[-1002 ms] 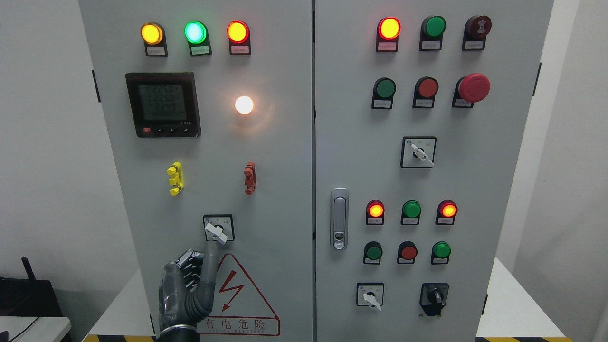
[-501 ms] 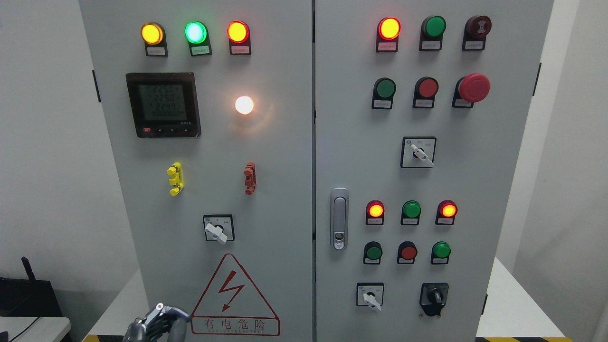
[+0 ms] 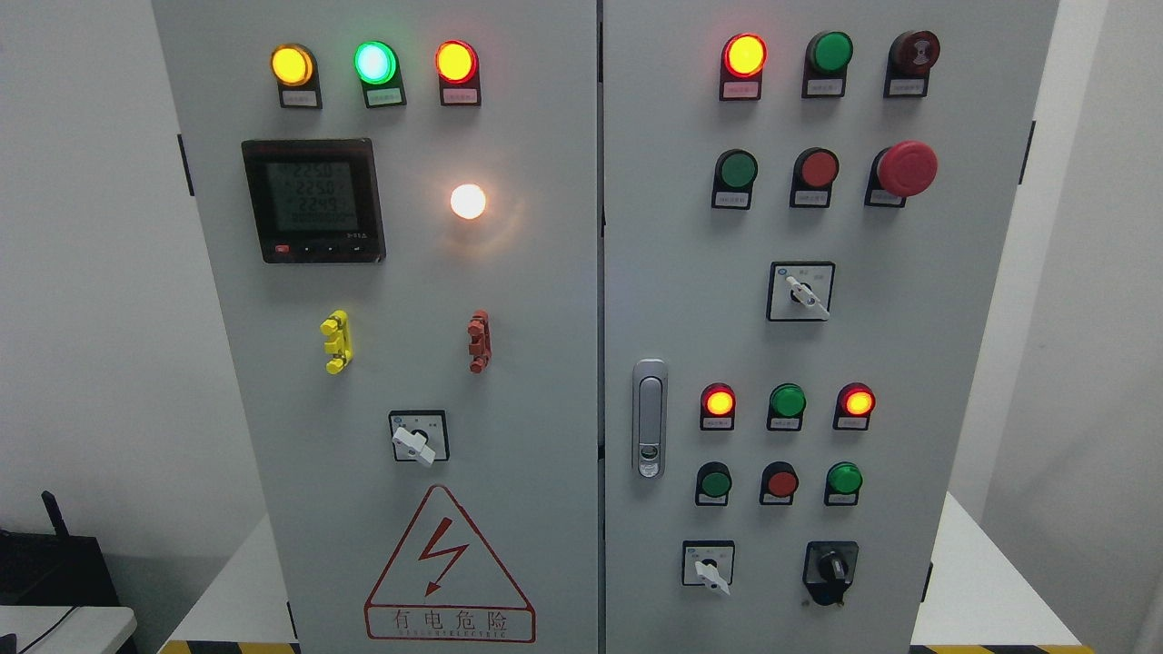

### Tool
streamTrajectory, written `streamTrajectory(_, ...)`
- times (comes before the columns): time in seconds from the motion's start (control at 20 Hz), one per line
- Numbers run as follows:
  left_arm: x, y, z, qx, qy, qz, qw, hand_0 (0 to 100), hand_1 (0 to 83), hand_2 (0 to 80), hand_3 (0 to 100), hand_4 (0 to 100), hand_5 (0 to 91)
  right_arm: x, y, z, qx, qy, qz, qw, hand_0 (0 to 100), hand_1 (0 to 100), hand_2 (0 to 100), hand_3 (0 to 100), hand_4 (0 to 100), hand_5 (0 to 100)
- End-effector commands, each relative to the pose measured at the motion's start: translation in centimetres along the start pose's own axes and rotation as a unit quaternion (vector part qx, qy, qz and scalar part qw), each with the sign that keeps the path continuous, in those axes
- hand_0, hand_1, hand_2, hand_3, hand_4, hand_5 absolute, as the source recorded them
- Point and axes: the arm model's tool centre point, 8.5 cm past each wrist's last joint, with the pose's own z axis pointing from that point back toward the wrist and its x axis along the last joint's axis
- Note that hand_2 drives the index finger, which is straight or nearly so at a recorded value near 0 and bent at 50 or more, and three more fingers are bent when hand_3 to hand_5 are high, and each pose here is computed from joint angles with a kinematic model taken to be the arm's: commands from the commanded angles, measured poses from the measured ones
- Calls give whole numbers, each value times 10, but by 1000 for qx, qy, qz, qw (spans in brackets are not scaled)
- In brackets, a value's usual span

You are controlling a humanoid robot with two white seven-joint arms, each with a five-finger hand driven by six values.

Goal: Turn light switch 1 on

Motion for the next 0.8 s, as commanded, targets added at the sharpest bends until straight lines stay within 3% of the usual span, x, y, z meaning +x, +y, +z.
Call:
streamTrajectory(0.0,-168,48,170,99,323,49,940,30,90,142,331,405,234,0,1,0,2,0,-3,1000,120,389,0,0,0,0)
streamTrajectory(0.05,-176,46,186,95,348,53,931,34,89,141,331,405,235,0,1,0,2,0,-3,1000,120,389,0,0,0,0)
streamTrajectory(0.15,-188,40,206,84,385,62,917,136,56,30,231,323,211,0,1,0,2,0,-3,1000,120,389,0,0,0,0)
streamTrajectory(0.4,-209,21,270,38,480,68,874,259,68,0,33,181,139,0,1,0,2,0,-3,1000,120,389,0,0,0,0)
streamTrajectory(0.75,-218,-30,343,-96,597,75,793,350,66,0,0,90,109,0,1,0,2,0,-3,1000,120,389,0,0,0,0)
